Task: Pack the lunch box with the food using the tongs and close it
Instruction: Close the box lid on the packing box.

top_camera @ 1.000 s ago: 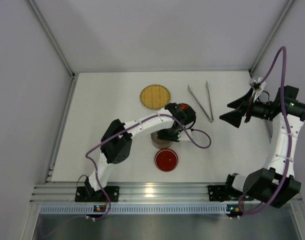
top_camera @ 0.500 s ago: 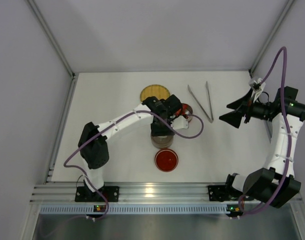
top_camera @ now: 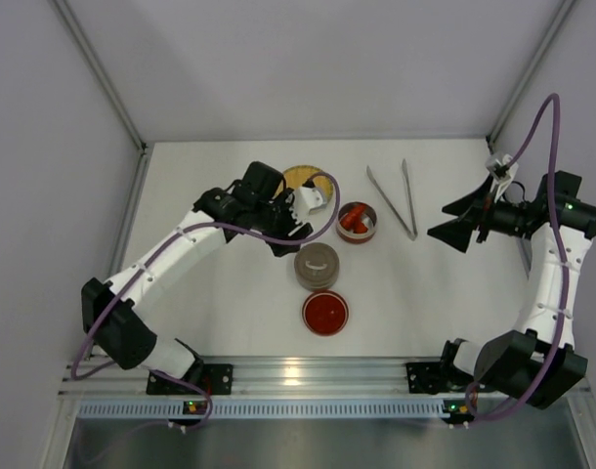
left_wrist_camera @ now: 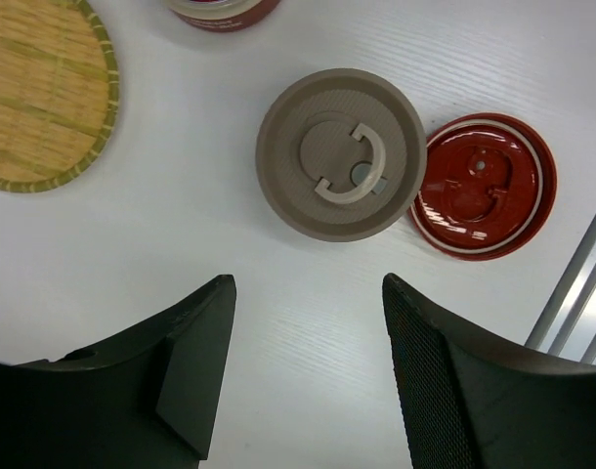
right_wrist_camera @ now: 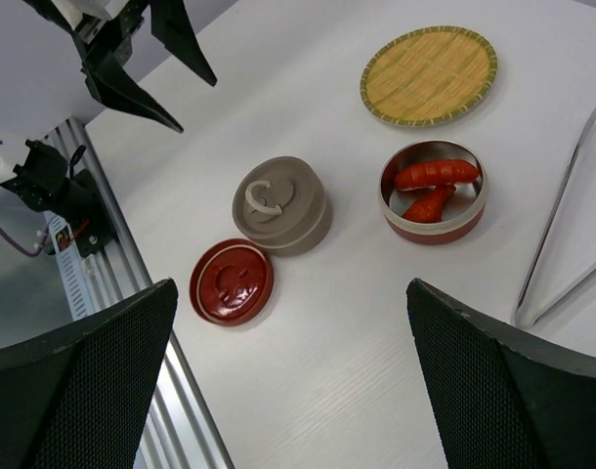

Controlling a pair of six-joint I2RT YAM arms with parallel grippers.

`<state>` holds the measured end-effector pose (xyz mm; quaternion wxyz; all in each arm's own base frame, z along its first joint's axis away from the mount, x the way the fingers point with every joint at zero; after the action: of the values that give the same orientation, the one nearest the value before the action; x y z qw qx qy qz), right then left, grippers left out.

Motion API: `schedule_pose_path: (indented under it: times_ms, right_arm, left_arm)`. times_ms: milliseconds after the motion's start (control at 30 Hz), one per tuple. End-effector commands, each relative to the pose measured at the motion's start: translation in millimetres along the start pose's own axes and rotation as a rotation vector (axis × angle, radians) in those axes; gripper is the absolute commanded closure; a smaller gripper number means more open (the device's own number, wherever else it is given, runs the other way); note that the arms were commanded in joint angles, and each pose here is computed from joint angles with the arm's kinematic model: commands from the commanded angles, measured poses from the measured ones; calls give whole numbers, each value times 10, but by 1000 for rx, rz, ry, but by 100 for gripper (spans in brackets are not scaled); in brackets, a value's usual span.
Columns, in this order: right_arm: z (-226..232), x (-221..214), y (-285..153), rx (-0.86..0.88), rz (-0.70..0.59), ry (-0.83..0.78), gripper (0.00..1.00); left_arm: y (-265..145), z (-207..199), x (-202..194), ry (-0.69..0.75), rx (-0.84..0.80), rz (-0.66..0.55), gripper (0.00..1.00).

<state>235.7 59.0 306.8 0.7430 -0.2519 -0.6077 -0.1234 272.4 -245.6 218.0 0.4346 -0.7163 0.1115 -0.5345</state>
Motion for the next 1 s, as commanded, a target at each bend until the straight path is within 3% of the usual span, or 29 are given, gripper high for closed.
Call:
schedule_pose_path:
  times_ms: [0, 167, 500, 967]
  right_arm:
    - [266, -13, -41, 30, -20, 131, 1]
    - [227, -116, -22, 19, -12, 148, 1]
    - [-33, -361, -12, -114, 53, 180, 0]
    - [-35, -313, 20, -110, 3, 204, 1]
  left_arm:
    - [136, -154, 157, -9, -62, -108, 33]
    - [301, -91, 209, 43, -62, -127, 35]
    - [711, -205, 47, 221, -105, -36, 40]
    - [905, -294, -310, 421, -223, 26, 38]
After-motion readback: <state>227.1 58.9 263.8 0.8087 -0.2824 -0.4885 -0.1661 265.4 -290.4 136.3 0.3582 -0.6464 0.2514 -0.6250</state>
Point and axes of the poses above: each gripper's point midway between its finger pads, its own y axis out along the fingers, its own z axis along the line the jaws close on, x = y × z, the point moved 1 cm from there along -y, back along the fingers, and after that the axes turned 11 degrees about -y, right-handed, at the moved point
